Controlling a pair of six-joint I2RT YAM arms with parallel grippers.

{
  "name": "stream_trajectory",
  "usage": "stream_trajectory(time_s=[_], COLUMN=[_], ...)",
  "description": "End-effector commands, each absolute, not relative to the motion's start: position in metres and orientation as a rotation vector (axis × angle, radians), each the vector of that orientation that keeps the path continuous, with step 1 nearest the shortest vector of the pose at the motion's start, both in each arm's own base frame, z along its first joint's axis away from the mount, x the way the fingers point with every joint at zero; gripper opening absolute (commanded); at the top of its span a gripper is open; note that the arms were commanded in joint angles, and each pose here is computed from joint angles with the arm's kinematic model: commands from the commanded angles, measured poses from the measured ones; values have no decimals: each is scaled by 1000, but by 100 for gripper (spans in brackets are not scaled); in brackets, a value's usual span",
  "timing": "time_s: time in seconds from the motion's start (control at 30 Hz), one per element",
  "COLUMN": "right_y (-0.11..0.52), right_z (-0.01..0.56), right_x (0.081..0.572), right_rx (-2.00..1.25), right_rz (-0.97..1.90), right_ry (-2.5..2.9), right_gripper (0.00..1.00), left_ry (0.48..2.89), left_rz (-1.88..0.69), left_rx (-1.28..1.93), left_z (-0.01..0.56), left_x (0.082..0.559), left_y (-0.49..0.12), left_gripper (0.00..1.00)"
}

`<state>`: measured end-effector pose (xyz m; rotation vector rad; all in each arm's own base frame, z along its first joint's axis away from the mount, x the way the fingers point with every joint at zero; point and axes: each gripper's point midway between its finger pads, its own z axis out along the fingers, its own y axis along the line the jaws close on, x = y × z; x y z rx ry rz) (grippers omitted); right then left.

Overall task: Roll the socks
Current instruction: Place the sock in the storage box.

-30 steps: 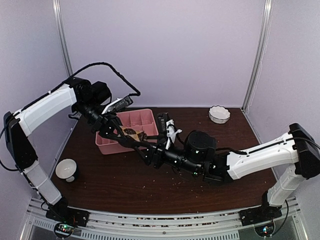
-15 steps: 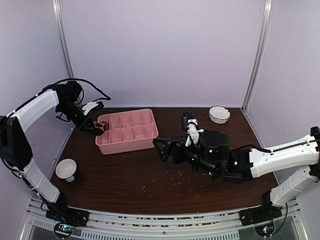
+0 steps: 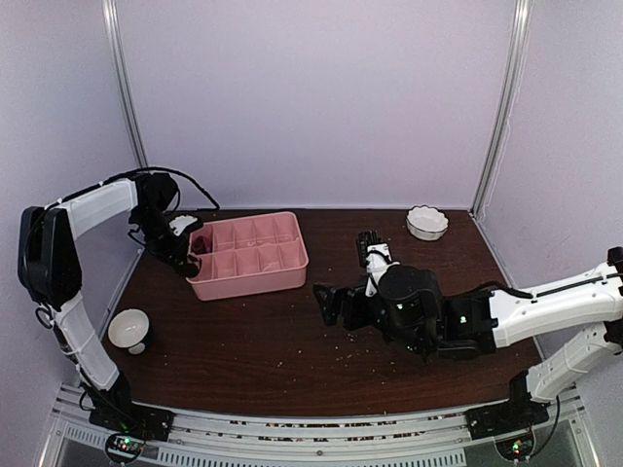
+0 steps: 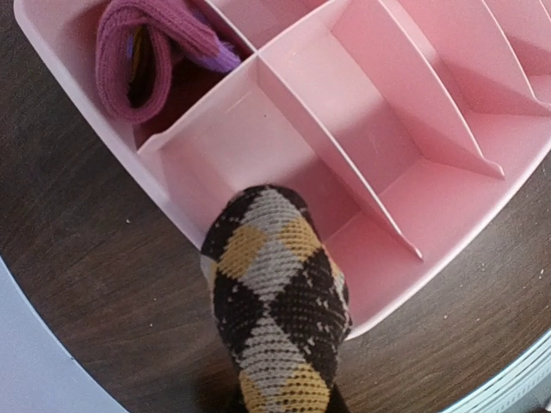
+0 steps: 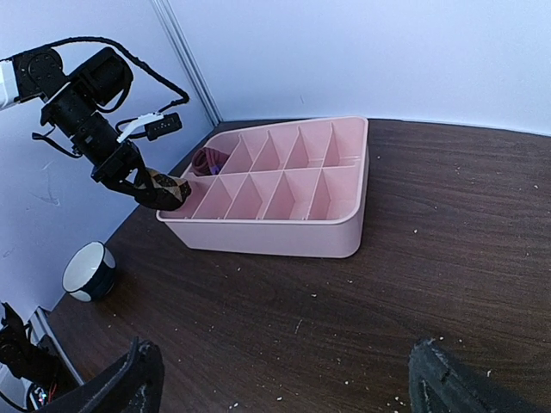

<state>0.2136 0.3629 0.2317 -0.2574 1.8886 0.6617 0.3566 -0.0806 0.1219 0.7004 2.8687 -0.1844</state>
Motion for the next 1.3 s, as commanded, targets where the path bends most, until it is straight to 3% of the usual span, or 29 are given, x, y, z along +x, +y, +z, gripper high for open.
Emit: stream_trajectory(time_s=[0.0, 0.8, 0.87, 0.9, 0.97, 1.27], right_y=[354, 360, 360, 360, 360, 356], right_z=[225, 200, 200, 201, 201, 205], right_x=[212, 210, 210, 209, 209, 209], right_rx=[-227, -217, -220, -223, -226, -230], right_rz=[619, 609, 608, 612, 612, 604], right_ry=[1903, 1976, 1976, 1975, 1976, 1973], right_gripper=[99, 99, 99, 99, 100, 100], left_ry=[2855, 2927, 2912, 2899, 2872, 2787], left_rz=[-211, -63, -78, -82, -83, -133], left_rx=[599, 658, 660, 665, 672, 713], left_z=[127, 96, 102, 106, 116, 152], left_x=[372, 386, 387, 388, 389, 392], left_y=[-87, -96, -100, -102, -105, -113], left_gripper=[0, 1, 20, 36, 96, 98])
